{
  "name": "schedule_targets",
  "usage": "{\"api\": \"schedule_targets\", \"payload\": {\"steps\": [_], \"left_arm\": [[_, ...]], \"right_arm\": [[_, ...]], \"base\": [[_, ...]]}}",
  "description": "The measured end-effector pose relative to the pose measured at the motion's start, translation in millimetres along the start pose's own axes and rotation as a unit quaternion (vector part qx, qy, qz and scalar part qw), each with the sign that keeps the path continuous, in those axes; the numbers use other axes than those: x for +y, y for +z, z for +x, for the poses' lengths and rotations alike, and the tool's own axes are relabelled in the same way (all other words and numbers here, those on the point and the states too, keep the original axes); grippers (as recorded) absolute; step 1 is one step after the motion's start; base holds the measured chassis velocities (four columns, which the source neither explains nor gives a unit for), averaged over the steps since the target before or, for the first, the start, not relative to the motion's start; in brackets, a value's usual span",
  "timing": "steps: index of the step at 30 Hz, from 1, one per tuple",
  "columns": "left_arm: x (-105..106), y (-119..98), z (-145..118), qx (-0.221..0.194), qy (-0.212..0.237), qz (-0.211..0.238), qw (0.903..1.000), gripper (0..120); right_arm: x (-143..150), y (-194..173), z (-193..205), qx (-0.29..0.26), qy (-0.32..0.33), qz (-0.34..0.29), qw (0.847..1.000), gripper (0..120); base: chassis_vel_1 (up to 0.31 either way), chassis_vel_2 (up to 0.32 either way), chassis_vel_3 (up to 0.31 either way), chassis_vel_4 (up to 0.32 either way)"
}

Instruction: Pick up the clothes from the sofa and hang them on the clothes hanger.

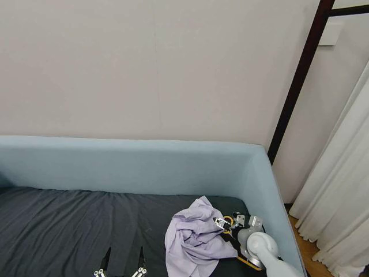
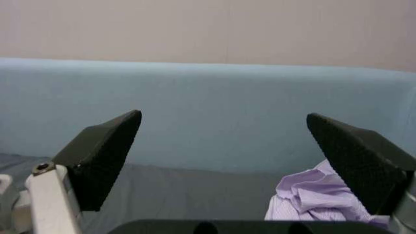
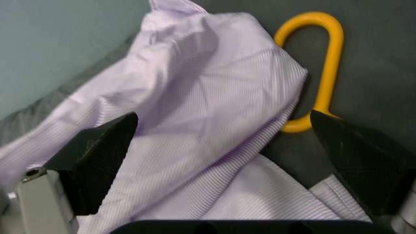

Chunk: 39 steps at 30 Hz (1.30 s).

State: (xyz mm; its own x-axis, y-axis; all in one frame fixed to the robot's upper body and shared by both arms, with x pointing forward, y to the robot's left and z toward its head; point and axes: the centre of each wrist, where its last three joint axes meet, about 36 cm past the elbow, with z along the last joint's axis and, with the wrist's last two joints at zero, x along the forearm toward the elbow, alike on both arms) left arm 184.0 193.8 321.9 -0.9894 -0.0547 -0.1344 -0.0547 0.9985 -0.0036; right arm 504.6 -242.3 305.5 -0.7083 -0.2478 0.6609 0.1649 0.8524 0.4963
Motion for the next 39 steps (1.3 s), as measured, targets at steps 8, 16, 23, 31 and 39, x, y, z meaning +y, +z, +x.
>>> {"api": "schedule_targets", "payload": {"steps": [8, 16, 23, 31, 39], "left_arm": [[-1, -1, 0, 0.001, -0.004, -0.001, 1.0, 100], [-1, -3, -1, 0.004, -0.013, -0.006, 0.9999, 100], [-1, -5, -4, 0.001, -0.015, -0.005, 0.9999, 100], [-2, -5, -6, 0.0, -0.015, -0.004, 0.9999, 100], [-6, -2, -7, 0.0, -0.015, -0.001, 0.9999, 100]], "right_arm": [[-2, 15, -17, 0.008, -0.003, -0.002, 1.0, 99], [5, 24, -27, 0.01, -0.013, -0.017, 1.0, 70], [3, 31, -30, 0.007, -0.012, -0.02, 1.0, 49], [3, 32, -29, -0.001, -0.013, -0.021, 1.0, 15], [-1, 33, -17, -0.01, -0.017, -0.013, 1.0, 0]], "base": [[0.0, 0.0, 0.0, 0.0], [0.0, 0.0, 0.0, 0.0], [0.0, 0.0, 0.0, 0.0], [0.0, 0.0, 0.0, 0.0], [0.0, 0.0, 0.0, 0.0]]}}
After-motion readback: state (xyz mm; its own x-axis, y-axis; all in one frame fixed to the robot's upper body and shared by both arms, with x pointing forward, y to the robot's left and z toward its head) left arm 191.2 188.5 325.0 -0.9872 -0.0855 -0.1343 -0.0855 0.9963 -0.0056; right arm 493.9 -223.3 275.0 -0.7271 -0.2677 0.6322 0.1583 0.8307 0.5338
